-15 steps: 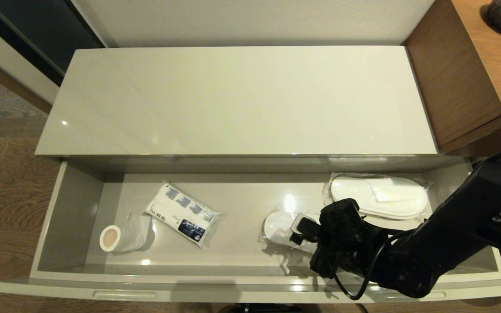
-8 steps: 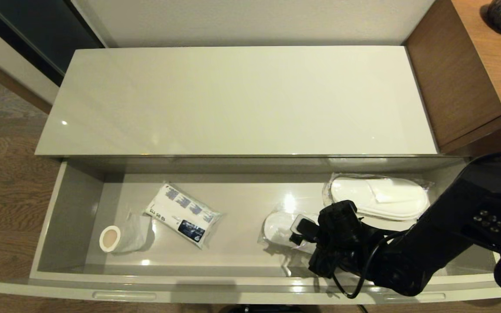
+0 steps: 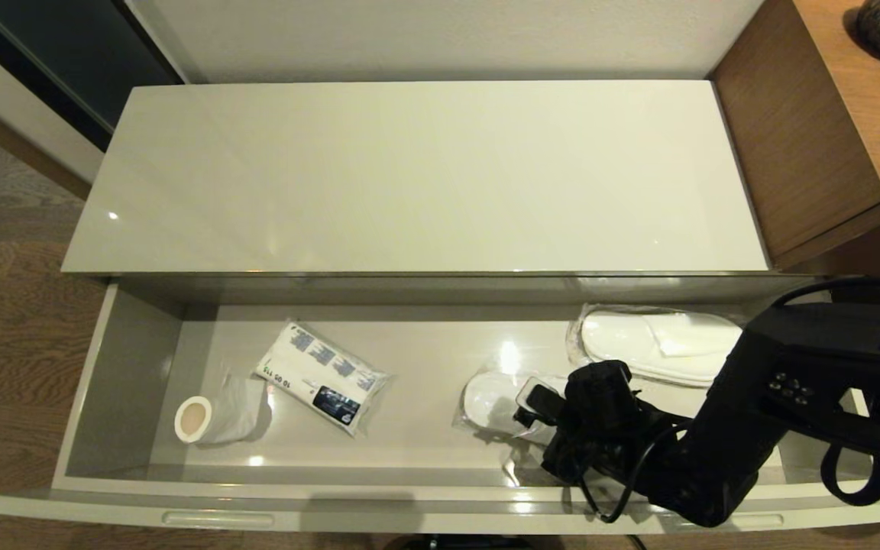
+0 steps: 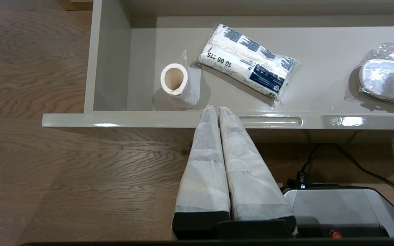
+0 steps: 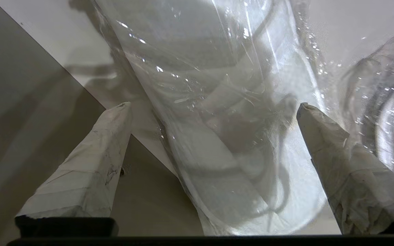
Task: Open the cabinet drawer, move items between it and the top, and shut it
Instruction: Take out the disposable slippers from the drawer
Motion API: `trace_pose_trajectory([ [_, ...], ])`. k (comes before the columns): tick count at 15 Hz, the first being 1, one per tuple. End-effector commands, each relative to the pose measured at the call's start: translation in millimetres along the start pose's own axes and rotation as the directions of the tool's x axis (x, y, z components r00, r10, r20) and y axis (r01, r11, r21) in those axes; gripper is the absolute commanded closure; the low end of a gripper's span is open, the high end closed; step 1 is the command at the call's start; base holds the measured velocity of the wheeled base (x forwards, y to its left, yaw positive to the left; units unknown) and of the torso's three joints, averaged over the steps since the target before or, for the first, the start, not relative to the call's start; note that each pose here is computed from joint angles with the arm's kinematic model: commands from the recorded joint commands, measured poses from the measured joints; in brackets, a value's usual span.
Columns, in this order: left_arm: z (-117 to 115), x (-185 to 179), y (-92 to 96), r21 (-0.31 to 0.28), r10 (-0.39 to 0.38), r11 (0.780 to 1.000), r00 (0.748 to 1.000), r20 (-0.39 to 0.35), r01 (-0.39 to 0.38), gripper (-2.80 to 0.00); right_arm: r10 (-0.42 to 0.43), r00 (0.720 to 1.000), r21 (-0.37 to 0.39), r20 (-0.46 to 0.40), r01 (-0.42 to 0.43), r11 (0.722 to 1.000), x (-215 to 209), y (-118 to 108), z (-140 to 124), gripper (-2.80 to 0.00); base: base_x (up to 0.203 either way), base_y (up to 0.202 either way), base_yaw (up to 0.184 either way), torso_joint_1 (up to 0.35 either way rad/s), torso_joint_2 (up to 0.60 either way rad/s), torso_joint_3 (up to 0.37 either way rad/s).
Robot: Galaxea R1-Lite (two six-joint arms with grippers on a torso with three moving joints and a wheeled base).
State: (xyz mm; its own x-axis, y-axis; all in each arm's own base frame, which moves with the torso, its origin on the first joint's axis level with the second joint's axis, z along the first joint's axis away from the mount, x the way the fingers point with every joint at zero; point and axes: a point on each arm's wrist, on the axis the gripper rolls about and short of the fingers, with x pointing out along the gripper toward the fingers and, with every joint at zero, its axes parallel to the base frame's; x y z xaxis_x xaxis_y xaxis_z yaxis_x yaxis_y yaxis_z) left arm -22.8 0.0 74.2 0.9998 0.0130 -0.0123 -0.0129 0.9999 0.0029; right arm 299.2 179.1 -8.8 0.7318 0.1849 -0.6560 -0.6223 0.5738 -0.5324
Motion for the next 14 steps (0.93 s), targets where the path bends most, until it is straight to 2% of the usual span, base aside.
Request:
trace_pose_trajectory([
  [1,0,0,0.0,0.000,0.001,1.000,1.000,0.000,-0.001,0.00,0.006,1.000,-0.009,-0.009,-0.006,1.000,-9,-3,2,-2.80,0.000,0.000,0.000,0.000,0.00,0.000],
  [9,0,0,0.0,0.000,0.001,1.000,1.000,0.000,-0.001,0.00,0.001,1.000,0.011,-0.017,0.000,1.000,-7,-14,3,-2.80,0.000,0.000,0.000,0.000,0.00,0.000],
  [11,0,0,0.0,0.002,0.001,1.000,1.000,-0.001,-0.001,0.00,-0.035,0.999,0.033,0.018,0.034,0.999,5,-17,8,-2.80,0.000,0.000,0.000,0.000,0.00,0.000],
  [14,0,0,0.0,0.000,0.001,1.000,1.000,0.000,-0.001,0.00,-0.049,0.999,0.042,0.011,0.049,0.998,9,-19,4,-2.80,0.000,0.000,0.000,0.000,0.00,0.000],
])
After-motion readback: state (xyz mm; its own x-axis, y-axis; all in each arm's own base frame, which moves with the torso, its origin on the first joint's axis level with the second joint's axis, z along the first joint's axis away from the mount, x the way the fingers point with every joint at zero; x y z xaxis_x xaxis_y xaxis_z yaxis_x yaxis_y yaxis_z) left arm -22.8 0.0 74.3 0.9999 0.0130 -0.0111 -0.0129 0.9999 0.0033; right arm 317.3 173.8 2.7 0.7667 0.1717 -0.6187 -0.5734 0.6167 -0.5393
